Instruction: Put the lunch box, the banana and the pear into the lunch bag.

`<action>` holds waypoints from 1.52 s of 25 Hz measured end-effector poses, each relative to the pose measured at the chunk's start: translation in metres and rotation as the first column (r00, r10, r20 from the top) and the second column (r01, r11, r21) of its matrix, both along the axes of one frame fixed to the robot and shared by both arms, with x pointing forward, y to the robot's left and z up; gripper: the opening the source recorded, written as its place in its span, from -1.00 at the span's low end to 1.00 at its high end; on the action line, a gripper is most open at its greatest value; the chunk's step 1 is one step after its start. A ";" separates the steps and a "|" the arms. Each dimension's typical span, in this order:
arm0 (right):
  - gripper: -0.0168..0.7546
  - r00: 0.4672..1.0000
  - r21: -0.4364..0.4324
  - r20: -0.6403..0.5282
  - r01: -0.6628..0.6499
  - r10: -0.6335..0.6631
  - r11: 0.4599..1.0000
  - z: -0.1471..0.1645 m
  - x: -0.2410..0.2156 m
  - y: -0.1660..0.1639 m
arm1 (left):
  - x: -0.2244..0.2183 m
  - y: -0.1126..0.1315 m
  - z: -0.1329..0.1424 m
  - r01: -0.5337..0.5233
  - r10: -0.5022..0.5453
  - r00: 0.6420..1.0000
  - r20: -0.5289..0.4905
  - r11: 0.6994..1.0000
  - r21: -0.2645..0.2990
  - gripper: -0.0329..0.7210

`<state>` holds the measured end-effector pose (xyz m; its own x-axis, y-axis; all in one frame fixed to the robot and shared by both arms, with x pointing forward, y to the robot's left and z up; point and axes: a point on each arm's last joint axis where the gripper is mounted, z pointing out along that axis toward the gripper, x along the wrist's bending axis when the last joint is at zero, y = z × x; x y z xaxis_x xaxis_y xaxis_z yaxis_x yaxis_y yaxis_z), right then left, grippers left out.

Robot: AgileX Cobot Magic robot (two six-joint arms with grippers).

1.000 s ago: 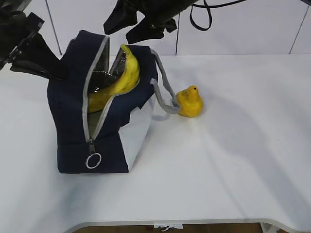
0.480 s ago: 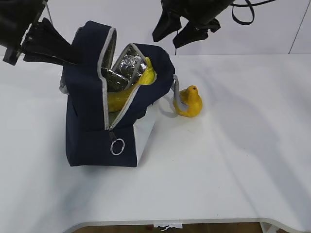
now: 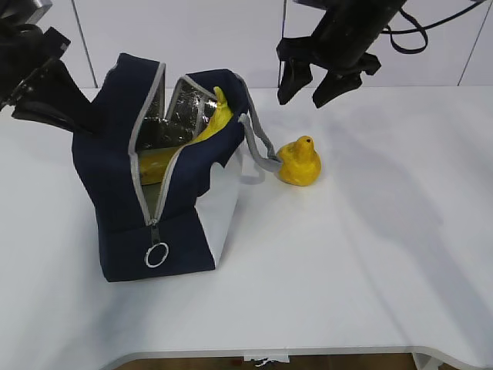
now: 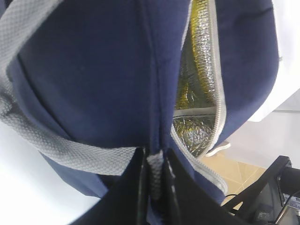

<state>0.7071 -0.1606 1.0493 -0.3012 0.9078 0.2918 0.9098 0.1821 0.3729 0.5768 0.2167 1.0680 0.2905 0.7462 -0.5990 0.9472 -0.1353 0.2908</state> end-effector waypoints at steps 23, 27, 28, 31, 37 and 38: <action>0.38 0.985 -0.069 -0.166 0.036 -0.047 0.997 -0.069 0.007 0.000 | 0.000 0.000 0.000 -0.003 0.003 1.000 -0.003 1.000 0.005 -0.87; 0.11 0.985 -0.070 -0.166 0.037 -0.048 0.997 -0.069 0.007 0.000 | 0.000 0.001 0.000 -0.002 0.002 1.000 -0.003 1.000 0.007 -0.87; 0.00 0.985 -0.070 -0.166 0.037 -0.048 0.997 -0.069 0.007 0.000 | 0.000 0.001 0.000 -0.002 0.002 1.000 -0.003 1.000 0.007 -0.87; -0.22 0.986 -0.073 -0.162 0.037 -0.049 0.997 -0.069 0.007 0.000 | 0.000 0.001 0.000 -0.002 0.002 1.000 -0.003 1.000 0.007 -0.86; -0.28 0.988 -0.083 -0.147 0.037 -0.049 0.996 -0.063 0.006 -0.002 | 0.000 0.001 -0.001 -0.002 0.002 1.000 -0.003 1.000 0.010 -0.87; -0.28 0.989 -0.080 -0.136 0.038 -0.048 0.996 -0.057 0.005 -0.002 | 0.000 0.001 -0.001 -0.001 0.001 1.000 -0.003 1.000 0.012 -0.87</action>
<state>0.7122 -0.1624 0.9919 -0.2232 0.9404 0.2565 0.9592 0.1650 0.2295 0.5766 0.2175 1.0673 0.2880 0.7537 -0.5908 0.9481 -0.1376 0.2866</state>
